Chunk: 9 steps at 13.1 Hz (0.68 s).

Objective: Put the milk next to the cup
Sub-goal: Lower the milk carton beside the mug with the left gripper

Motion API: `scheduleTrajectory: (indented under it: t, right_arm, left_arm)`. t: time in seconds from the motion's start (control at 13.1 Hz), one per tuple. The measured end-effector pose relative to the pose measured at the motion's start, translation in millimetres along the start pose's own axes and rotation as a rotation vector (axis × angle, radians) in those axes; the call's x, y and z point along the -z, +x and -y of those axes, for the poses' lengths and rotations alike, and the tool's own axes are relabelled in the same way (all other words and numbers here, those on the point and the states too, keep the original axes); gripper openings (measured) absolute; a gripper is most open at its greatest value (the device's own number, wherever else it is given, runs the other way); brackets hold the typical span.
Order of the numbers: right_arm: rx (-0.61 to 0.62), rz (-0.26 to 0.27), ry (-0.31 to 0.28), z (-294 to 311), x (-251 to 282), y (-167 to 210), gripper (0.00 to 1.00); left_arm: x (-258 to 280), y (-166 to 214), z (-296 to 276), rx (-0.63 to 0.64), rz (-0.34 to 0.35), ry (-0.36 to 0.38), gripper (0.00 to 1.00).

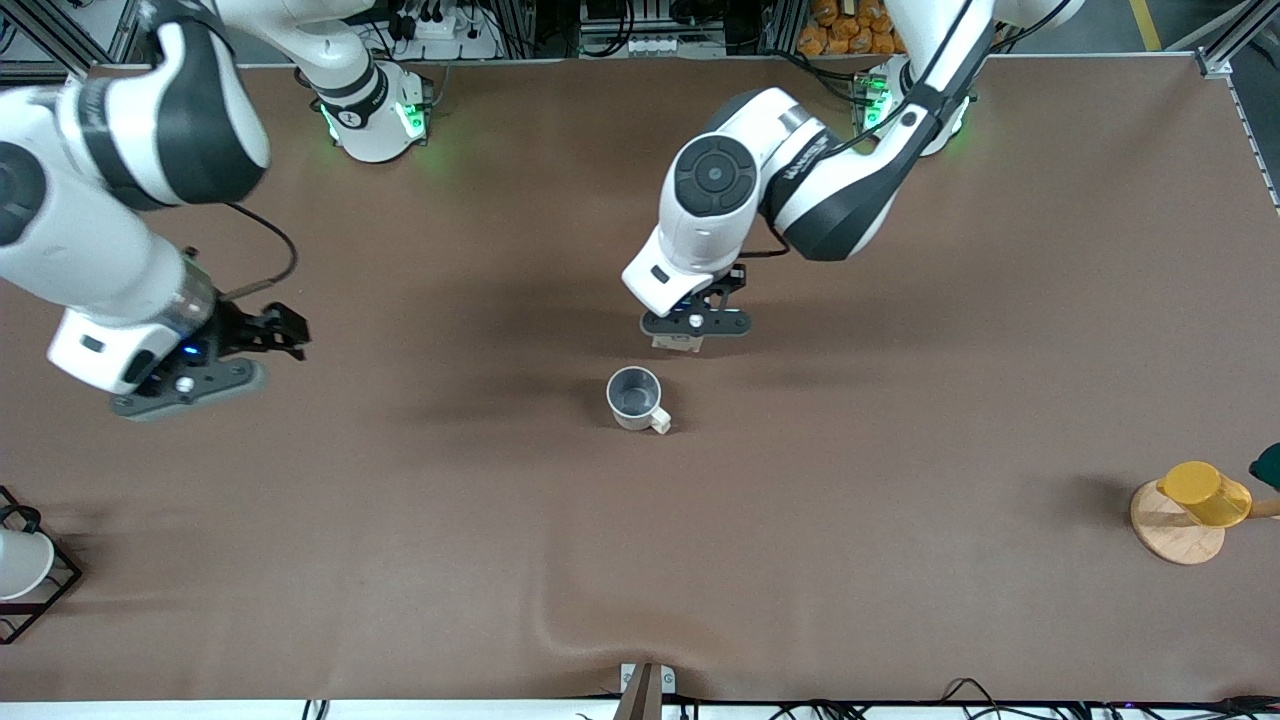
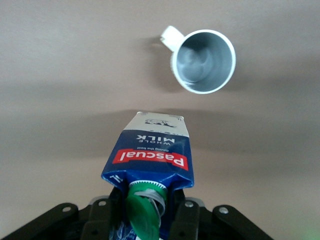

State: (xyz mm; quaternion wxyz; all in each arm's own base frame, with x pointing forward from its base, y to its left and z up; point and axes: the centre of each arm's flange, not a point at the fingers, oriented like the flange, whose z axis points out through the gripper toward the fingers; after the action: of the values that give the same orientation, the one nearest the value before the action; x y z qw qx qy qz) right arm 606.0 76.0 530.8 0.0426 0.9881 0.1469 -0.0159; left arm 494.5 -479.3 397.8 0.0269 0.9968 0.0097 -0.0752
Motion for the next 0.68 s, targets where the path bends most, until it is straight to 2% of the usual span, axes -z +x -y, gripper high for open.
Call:
scheduleTrajectory:
  t: [0.23, 0.53, 0.68]
  right_arm:
    - [-0.071, 0.02, 0.014, -36.7, 13.8, -22.3, 1.0]
    - [-0.166, 0.051, 0.113, -73.4, 15.5, -44.4, 1.0]
    - [-0.2, 0.047, 0.129, -85.9, 22.9, -54.5, 1.0]
  left_arm:
    - [-29.0, 2.8, -20.9, 0.03, -0.011, -0.013, 0.4]
    - [-48.7, 8.4, -30.5, 0.029, -0.025, 0.013, 0.4]
    - [-47.3, 6.8, -35.0, 0.024, -0.035, 0.009, 0.4]
